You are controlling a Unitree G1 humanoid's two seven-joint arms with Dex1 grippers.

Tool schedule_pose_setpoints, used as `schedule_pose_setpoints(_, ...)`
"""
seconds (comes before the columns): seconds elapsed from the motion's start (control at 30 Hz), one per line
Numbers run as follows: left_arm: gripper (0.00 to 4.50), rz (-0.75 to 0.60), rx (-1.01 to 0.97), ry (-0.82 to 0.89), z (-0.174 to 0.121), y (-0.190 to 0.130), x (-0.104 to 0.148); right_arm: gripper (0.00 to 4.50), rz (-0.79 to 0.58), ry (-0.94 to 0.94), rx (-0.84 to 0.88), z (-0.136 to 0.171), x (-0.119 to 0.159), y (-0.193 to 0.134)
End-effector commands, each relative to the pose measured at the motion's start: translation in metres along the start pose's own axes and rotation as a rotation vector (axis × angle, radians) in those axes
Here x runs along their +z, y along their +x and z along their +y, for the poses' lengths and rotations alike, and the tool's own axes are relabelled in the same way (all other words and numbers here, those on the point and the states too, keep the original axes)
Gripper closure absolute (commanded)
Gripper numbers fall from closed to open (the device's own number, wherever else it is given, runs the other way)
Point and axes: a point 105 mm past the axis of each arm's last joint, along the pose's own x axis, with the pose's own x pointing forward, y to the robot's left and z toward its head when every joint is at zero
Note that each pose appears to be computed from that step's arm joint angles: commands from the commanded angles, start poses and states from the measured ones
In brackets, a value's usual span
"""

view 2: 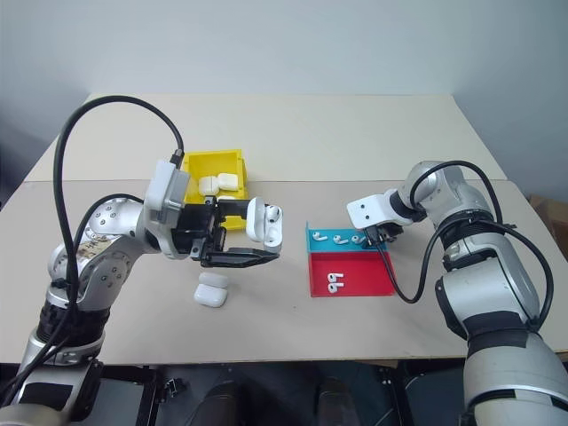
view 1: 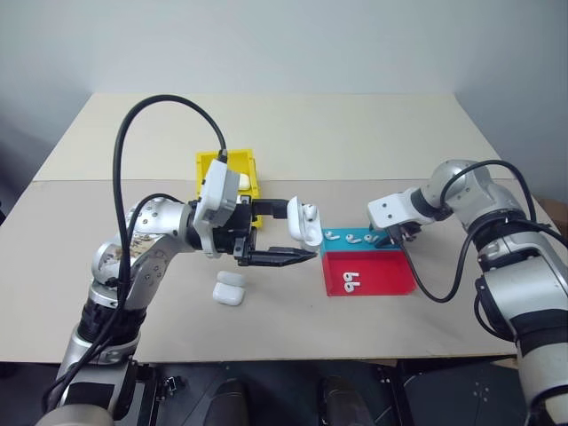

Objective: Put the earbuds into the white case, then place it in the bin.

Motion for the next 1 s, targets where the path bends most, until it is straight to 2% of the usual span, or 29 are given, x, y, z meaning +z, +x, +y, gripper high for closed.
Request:
schedule_pose_setpoints(0.03, 1.73, -0.016, -0.008, 0.051, -0.003, 0.0009, 0.01, 2.38, -0.018, -0.032, -0.031, -0.0082, 0.006, -0.0099)
schedule_pose_setpoints(0.43, 1.73, -0.014, -0.001, 0.053, -0.0029, 0.0006, 0.0104, 2.38, -0.04, -0.059, -0.041, -0.0138, 0.0154, -0.0055)
schedule_pose_setpoints(1.0, 1.73, -0.011, 0.009, 0.056, -0.0044, -0.0005, 0.0109, 2.38, 0.0, -0.084, -0.011, -0.0108, 0.0111, -0.0041)
